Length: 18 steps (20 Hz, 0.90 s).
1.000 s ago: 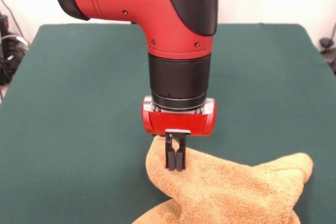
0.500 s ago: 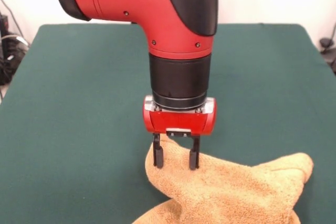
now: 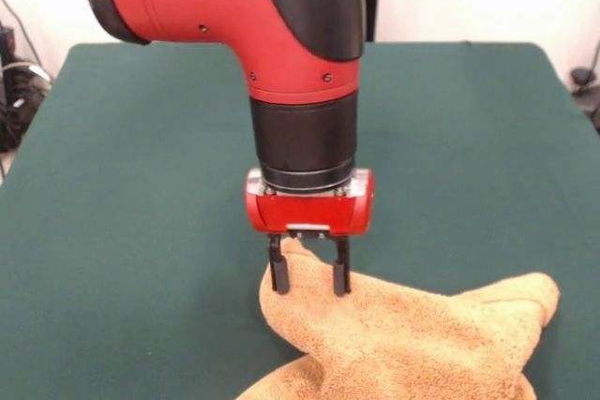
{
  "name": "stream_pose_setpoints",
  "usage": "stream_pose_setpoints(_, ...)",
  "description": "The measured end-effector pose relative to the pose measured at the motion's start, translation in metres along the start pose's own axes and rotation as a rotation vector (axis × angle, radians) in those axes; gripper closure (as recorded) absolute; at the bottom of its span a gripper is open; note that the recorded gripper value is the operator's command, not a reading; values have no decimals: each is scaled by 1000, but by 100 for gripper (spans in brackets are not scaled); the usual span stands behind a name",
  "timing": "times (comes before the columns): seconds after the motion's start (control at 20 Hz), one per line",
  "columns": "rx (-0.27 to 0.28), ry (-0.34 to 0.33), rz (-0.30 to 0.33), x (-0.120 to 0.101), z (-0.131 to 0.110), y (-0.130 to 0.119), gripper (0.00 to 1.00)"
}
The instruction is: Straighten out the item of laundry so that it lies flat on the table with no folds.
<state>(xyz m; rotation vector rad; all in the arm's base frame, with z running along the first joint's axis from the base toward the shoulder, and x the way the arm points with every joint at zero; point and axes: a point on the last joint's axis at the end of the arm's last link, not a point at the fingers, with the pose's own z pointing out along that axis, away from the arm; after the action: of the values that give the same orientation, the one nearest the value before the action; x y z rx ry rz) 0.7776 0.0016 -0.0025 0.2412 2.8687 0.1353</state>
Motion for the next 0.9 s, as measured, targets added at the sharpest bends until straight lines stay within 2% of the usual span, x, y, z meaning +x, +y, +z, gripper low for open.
stream_pose_setpoints(0.35, -39, -18, 64, 5, 6, -23, 0)
stream_pose_setpoints(0.7, -71, -24, 96, 10, 21, -28, 0)
stream_pose_setpoints(0.75, -74, -18, 88, 18, 30, -25, 100)
stream_pose_setpoints(0.9, -73, -17, 76, 22, 34, -22, 100)
